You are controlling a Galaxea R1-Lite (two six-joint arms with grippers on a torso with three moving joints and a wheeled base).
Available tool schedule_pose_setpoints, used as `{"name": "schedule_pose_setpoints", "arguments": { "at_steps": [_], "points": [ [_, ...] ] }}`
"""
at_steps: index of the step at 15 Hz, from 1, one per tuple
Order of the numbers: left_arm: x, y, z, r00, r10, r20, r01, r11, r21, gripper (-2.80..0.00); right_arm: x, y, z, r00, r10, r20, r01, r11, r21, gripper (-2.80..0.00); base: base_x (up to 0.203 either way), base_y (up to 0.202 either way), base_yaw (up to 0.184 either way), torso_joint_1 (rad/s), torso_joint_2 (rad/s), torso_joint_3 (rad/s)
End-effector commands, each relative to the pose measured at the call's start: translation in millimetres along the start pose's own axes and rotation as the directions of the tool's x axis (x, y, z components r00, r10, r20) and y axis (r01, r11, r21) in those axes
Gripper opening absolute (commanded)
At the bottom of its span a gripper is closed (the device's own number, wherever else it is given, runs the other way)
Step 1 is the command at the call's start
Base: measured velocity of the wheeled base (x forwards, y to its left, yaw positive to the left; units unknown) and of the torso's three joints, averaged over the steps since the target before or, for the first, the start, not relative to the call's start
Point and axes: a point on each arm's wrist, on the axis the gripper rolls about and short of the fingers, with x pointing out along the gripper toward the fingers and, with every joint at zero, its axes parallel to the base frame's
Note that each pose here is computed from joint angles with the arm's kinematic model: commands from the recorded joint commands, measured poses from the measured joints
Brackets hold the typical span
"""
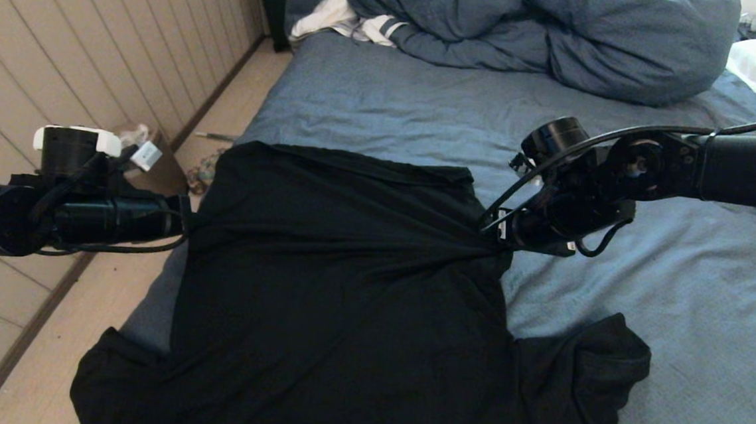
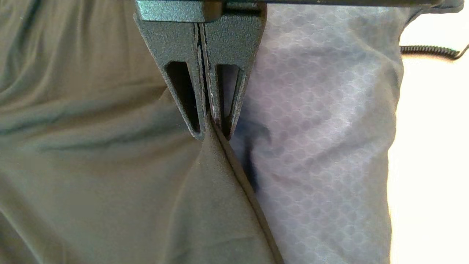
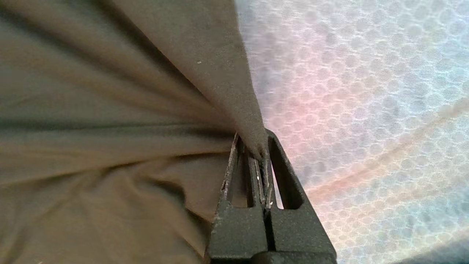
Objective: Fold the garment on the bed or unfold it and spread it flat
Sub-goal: Unford the black T-shirt
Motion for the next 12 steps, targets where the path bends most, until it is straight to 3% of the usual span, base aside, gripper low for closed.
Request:
{"name": "schedule_pose_setpoints", "arguments": {
  "at_steps": [1, 5, 6, 7, 9, 12],
  "points": [
    [1.7, 2.5, -0.8, 1.0, 0.003, -0.001, -0.003, 1.0, -0.002, -2.8, 3.3, -1.2, -0.5, 1.0, -0.006, -0.01, 0.006, 1.0, 0.003, -2.8, 0.0, 0.0, 0.0, 0.0, 0.0, 0.0],
    [6.7, 11.6, 1.4, 1.0, 0.019, 0.003, -0.019, 1.0, 0.007, -2.8, 13.6, 1.6, 2.6, 1.0, -0.006, -0.01, 0.006, 1.0, 0.002, -2.8, 0.0, 0.0, 0.0, 0.0, 0.0, 0.0],
    [8.7, 12.9, 0.8, 1.0, 0.027, 0.001, -0.027, 1.0, 0.005, -2.8, 13.4, 2.3, 3.3, 1.0, -0.003, -0.007, 0.003, 1.0, 0.001, 0.0, 0.0, 0.0, 0.0, 0.0, 0.0, 0.0],
    [9.6, 13.3, 1.2, 1.0, 0.027, 0.002, -0.027, 1.0, 0.006, 0.0, 12.6, 2.8, 4.2, 1.0, 0.0, -0.003, 0.0, 1.0, 0.001, 0.0, 0.0, 0.0, 0.0, 0.0, 0.0, 0.0],
    [5.3, 12.5, 5.7, 1.0, 0.023, 0.02, -0.023, 1.0, 0.004, 0.0, 10.0, 4.2, 6.4, 1.0, 0.016, 0.015, -0.016, 1.0, -0.002, 0.0, 0.0, 0.0, 0.0, 0.0, 0.0, 0.0],
    [-13.7, 22.4, 20.8, 0.995, 0.046, 0.094, -0.045, 0.999, -0.008, 0.0, -1.3, 8.4, 20.5, 0.989, 0.066, 0.129, -0.067, 0.998, 0.006, 0.0, 0.0, 0.0, 0.0, 0.0, 0.0, 0.0]
  ]
}}
